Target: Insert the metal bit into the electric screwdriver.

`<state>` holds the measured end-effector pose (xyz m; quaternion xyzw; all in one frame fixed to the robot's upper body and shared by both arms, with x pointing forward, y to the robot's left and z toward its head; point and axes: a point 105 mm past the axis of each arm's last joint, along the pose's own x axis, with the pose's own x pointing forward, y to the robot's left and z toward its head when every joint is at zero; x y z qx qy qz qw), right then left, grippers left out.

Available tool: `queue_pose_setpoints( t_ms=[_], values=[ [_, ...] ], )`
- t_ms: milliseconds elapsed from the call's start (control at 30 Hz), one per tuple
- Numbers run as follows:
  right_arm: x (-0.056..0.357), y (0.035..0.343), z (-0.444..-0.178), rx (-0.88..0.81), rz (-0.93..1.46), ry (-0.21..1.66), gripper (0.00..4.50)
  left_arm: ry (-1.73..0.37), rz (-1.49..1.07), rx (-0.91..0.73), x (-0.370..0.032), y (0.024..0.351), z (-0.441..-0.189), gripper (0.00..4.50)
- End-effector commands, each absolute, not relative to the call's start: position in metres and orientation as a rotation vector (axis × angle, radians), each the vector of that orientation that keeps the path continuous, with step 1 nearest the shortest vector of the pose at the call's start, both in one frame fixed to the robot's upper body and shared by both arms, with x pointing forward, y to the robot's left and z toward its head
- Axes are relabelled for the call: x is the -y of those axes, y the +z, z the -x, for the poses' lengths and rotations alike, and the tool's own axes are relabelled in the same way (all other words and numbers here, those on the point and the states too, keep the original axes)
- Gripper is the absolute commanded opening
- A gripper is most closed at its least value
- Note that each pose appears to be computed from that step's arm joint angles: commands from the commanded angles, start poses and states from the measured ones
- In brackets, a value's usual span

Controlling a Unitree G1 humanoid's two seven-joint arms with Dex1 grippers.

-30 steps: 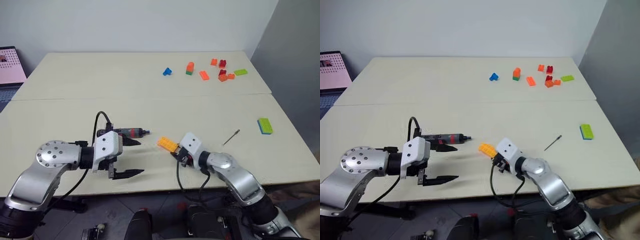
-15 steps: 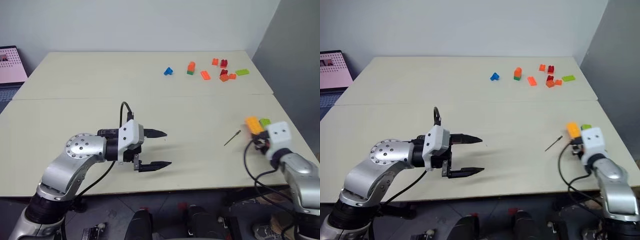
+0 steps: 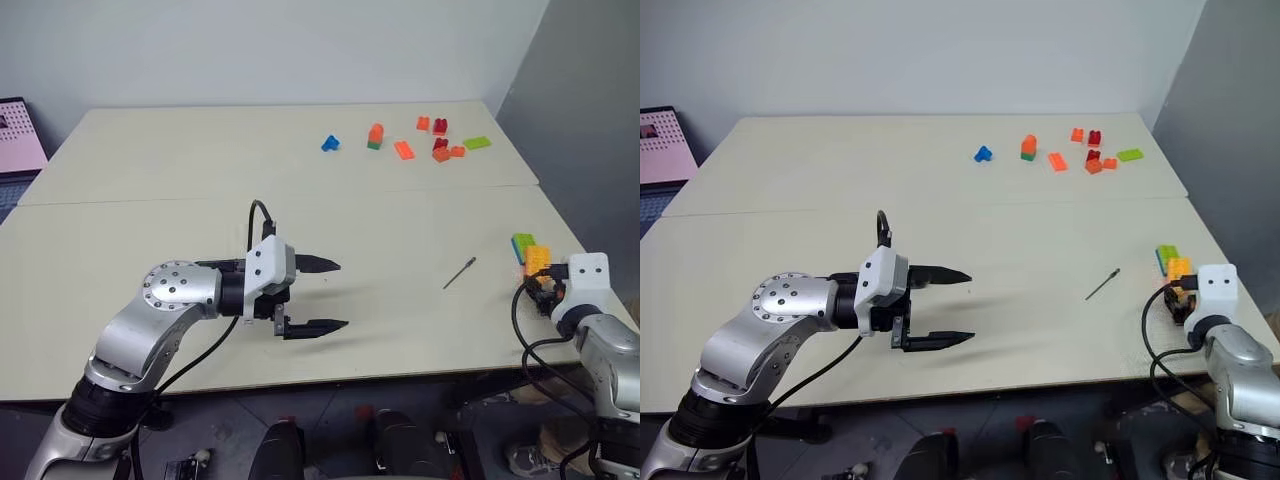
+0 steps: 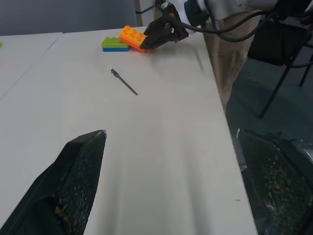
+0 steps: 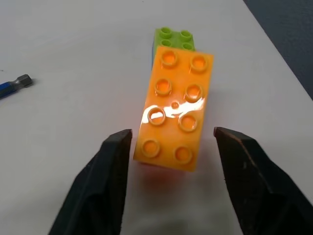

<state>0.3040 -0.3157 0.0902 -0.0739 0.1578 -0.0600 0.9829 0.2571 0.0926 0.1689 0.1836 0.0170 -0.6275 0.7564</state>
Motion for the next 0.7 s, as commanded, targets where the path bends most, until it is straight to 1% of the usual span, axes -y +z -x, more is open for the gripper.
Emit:
queue_pose_setpoints(
  t_ms=[33,100,133,233,267,367,433,600,700],
  values=[
    [0.323,0.114,-0.297,-0.248,0.148,-0.134,3.88,-1.269,-0.437,-0.007,-0.102,0.177,-0.269,4.50],
    [0.320,0.124,-0.289,-0.232,0.203,-0.076,4.38,-1.216,-0.474,-0.031,-0.112,0.178,-0.278,4.50],
    [0.314,0.129,-0.286,-0.225,0.230,-0.024,4.46,-1.198,-0.496,-0.042,-0.117,0.178,-0.282,4.50],
    [0.284,0.140,-0.275,-0.220,0.333,0.204,4.46,-1.161,-0.574,-0.092,-0.133,0.180,-0.292,4.50],
    [0.278,0.141,-0.273,-0.221,0.351,0.245,4.46,-1.157,-0.588,-0.103,-0.136,0.180,-0.294,4.50],
    [0.222,0.154,-0.257,-0.191,0.389,0.589,4.46,-1.119,-0.715,-0.205,-0.158,0.179,-0.310,4.50],
    [0.197,0.159,-0.248,-0.184,0.400,0.749,4.46,-1.109,-0.763,-0.263,-0.165,0.179,-0.317,4.50],
    [0.154,0.169,-0.242,-0.166,0.407,0.988,4.46,-1.104,-0.874,-0.378,-0.179,0.178,-0.332,4.50],
    [0.142,0.170,-0.244,-0.167,0.422,1.061,4.46,-1.089,-0.928,-0.459,-0.185,0.175,-0.341,4.50]
  ],
)
